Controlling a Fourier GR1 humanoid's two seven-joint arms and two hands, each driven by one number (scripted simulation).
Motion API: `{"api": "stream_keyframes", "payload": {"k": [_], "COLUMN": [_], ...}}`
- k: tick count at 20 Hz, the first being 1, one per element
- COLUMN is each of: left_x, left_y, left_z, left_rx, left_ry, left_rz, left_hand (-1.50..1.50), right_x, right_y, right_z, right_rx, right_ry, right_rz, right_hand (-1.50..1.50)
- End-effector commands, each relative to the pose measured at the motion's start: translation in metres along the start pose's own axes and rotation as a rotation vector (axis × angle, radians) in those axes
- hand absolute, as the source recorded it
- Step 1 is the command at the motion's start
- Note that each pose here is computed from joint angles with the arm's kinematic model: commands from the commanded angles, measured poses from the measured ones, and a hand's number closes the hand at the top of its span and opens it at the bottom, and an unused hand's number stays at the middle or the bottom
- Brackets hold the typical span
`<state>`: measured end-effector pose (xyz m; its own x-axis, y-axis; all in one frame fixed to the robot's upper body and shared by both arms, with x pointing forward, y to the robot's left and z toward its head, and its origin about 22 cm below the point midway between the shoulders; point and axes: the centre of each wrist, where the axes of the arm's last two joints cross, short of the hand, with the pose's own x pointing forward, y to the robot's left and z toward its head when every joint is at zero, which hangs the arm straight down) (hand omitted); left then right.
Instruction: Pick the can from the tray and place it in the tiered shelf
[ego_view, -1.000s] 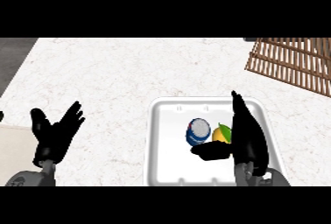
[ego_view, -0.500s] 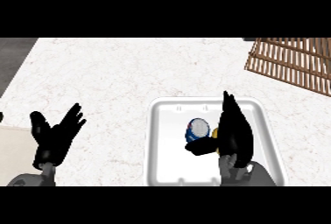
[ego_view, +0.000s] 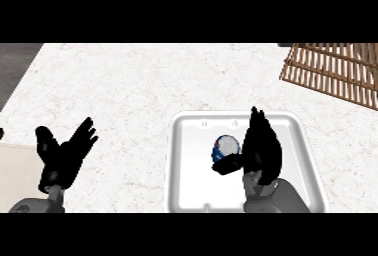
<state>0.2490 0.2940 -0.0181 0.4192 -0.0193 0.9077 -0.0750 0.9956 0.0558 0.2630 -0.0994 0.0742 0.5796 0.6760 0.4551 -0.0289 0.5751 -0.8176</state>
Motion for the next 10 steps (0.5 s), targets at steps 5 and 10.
{"api": "stream_keyframes", "payload": {"k": [5,10], "left_x": [-0.014,-0.008], "left_y": [0.023,0.005], "left_z": [-0.002,-0.006], "left_rx": [0.007,0.005], "left_ry": [0.016,0.029], "left_rz": [0.013,-0.011], "left_hand": [0.0,0.0], "right_x": [0.003,0.0], "right_y": [0.012,0.02], "right_z": [-0.004,-0.022], "right_rx": [-0.046,-0.063], "right_ry": [0.222,0.212], "right_rz": [0.006,-0.022], "right_hand": [-1.5,-1.5]}}
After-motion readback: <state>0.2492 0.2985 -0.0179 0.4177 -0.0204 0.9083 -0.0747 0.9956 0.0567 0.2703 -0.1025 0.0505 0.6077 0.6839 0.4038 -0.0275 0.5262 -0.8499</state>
